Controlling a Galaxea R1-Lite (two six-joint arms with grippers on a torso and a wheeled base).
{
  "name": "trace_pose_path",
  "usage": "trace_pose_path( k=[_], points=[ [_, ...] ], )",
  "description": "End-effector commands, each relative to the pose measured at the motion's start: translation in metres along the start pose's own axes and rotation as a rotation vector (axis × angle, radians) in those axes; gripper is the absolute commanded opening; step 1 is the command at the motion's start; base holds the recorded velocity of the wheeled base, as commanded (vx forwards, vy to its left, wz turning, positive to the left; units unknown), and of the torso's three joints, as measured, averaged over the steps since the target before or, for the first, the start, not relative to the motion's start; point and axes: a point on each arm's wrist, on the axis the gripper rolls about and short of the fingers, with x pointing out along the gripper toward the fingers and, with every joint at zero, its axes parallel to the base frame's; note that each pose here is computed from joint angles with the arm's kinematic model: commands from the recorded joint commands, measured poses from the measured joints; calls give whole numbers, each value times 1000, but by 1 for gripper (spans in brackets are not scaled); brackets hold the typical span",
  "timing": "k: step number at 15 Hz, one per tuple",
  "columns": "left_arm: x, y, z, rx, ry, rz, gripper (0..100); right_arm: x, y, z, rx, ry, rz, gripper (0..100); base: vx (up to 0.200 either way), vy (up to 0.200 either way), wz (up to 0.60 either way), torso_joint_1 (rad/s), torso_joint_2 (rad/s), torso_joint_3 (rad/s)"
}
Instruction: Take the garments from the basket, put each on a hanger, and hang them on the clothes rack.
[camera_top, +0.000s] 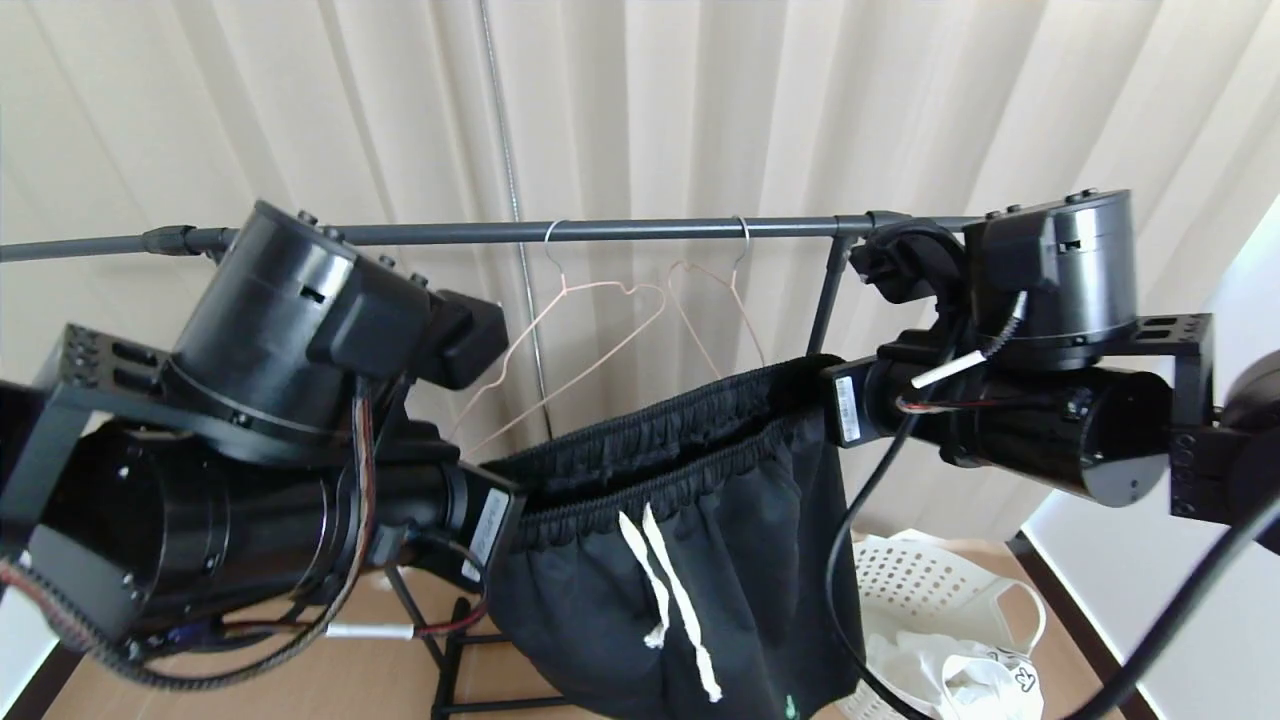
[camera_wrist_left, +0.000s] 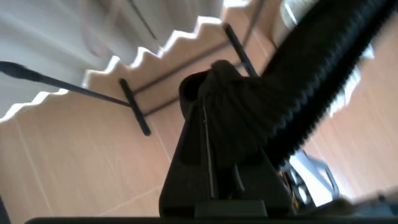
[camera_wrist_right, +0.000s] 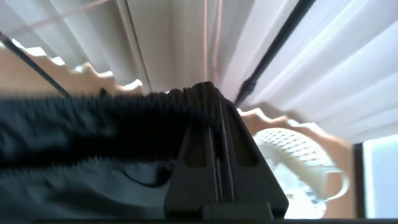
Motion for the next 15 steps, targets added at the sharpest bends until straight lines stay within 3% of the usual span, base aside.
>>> trace_pose_path(
  k=[1, 4, 7, 10, 12, 15],
  points=[
    [-8, -8, -19, 46, 31, -71, 0, 26, 22, -2, 36, 21, 8, 0, 0, 0, 0, 0, 0, 0],
    [-6, -18, -28, 73, 77, -205, 0, 33, 41, 7, 138, -10, 18, 0, 0, 0, 0, 0, 0, 0],
    [-5, -34, -30, 35, 95, -340, 0, 33, 53, 14, 220, -35, 45, 0, 0, 0, 0, 0, 0, 0],
    [4, -57, -30, 6, 102, -393, 0, 32, 65, 25, 338, -62, 79, 0, 0, 0, 0, 0, 0, 0],
    [3, -73, -24, -20, 68, -431, 0, 35, 69, 28, 382, -68, 87, 0, 0, 0, 0, 0, 0, 0],
    [-2, -80, -18, -51, 47, -455, 0, 34, 75, 31, 434, -70, 105, 0, 0, 0, 0, 0, 0, 0]
  ],
)
